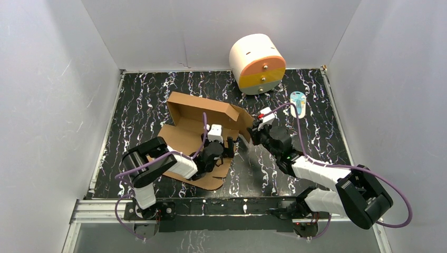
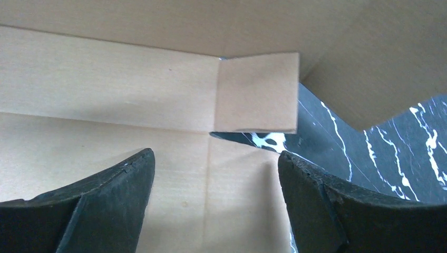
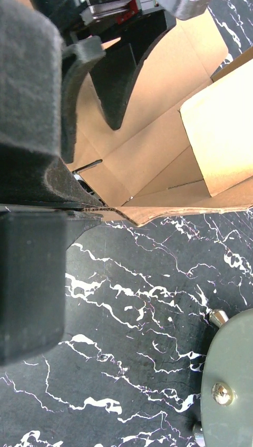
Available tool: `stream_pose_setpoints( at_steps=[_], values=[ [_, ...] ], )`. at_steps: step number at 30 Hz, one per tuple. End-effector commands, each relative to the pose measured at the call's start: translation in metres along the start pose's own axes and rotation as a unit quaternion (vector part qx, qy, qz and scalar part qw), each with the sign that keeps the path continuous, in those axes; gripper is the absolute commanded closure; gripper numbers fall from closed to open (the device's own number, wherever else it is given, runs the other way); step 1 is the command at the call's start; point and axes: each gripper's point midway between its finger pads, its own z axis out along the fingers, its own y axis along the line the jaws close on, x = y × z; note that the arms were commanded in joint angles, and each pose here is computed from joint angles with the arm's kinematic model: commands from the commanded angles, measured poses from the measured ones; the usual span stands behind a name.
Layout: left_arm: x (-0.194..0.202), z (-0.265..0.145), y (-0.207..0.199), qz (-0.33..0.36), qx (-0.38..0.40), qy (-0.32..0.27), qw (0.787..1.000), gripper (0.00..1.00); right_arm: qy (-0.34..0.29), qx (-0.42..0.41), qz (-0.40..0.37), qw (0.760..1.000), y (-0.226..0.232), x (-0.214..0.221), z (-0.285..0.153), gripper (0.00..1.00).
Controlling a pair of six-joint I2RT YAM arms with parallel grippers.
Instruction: Fold the paper box
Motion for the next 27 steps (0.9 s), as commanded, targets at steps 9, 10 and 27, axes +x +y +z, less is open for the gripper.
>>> stream_pose_setpoints(
  at_steps=[9,10,27],
  values=[
    [-0.027,0.013,-0.031,0.059,0.026,-0.040,0.997,0.12,-0.045,-0.022,-0.008,0.999,0.009,-0.021,0.004,0.94],
    [-0.029,0.015,-0.030,0.062,0.020,-0.044,0.997,0.12,-0.046,-0.024,-0.008,0.999,0.010,-0.021,0.004,0.94],
    [-0.047,0.015,0.023,0.056,-0.093,-0.079,0.991,0.37,-0.052,-0.022,-0.024,0.998,0.007,-0.016,0.002,0.94]
  ],
)
